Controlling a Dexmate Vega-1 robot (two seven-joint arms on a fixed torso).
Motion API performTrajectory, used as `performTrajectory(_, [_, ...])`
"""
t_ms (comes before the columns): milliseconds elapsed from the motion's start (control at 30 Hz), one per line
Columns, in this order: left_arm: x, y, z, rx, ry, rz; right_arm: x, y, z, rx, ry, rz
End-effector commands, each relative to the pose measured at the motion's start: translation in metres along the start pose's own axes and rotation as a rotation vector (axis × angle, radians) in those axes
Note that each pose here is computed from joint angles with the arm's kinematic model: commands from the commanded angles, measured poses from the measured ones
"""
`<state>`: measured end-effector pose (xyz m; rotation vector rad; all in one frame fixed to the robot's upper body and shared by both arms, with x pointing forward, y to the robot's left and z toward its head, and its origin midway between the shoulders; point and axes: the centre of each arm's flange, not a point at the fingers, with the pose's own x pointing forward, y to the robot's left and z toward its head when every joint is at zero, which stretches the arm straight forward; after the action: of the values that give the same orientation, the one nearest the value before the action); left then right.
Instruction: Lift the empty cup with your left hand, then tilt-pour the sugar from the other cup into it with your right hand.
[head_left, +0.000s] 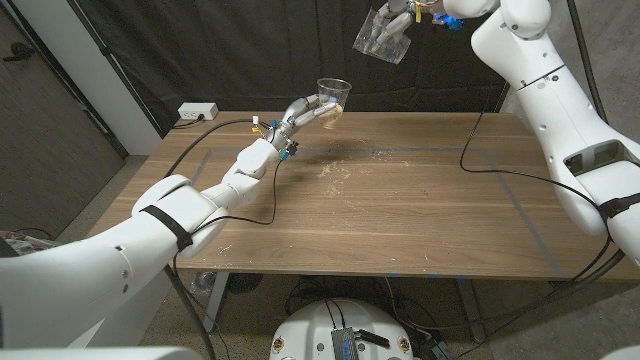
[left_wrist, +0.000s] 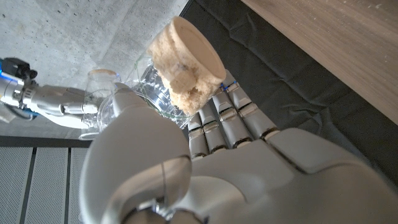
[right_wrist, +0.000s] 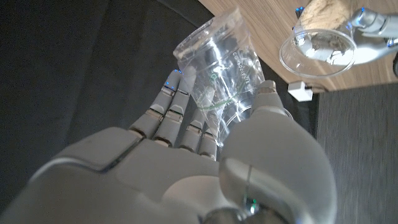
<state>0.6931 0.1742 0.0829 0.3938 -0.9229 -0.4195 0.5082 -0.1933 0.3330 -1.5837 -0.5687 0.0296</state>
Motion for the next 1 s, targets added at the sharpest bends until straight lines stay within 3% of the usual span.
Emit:
performTrajectory(33, [-0.012, 0.008, 0.004, -0.032, -0.054, 0.031, -0.028, 0.023, -0.058, 0.3, -0.014, -0.087])
performTrajectory(333, [-0.023, 0.013, 0.001, -0.074, -0.075, 0.023, -0.044, 0.057, -0.105, 0.54, -0.052, -0.13])
performTrajectory(367, [-0.026, 0.015, -0.001, -0.086, -0.069, 0.026, -0.047, 0.067, -0.114, 0.584, -0.054, -0.135])
performTrajectory(433, [-0.028, 0.016, -0.003, -0.096, -0.066, 0.026, -0.049, 0.073, -0.119, 0.61, -0.055, -0.143])
performTrajectory(533, [-0.032, 0.022, -0.008, -0.131, -0.047, 0.035, -0.053, 0.096, -0.135, 0.706, -0.05, -0.169])
performTrajectory(767, [-0.037, 0.033, -0.019, -0.199, -0.007, 0.059, -0.061, 0.138, -0.15, 0.855, -0.074, -0.238])
performTrajectory(1000, [-0.046, 0.042, -0.023, -0.236, -0.006, 0.093, -0.057, 0.182, -0.151, 0.978, -0.113, -0.288])
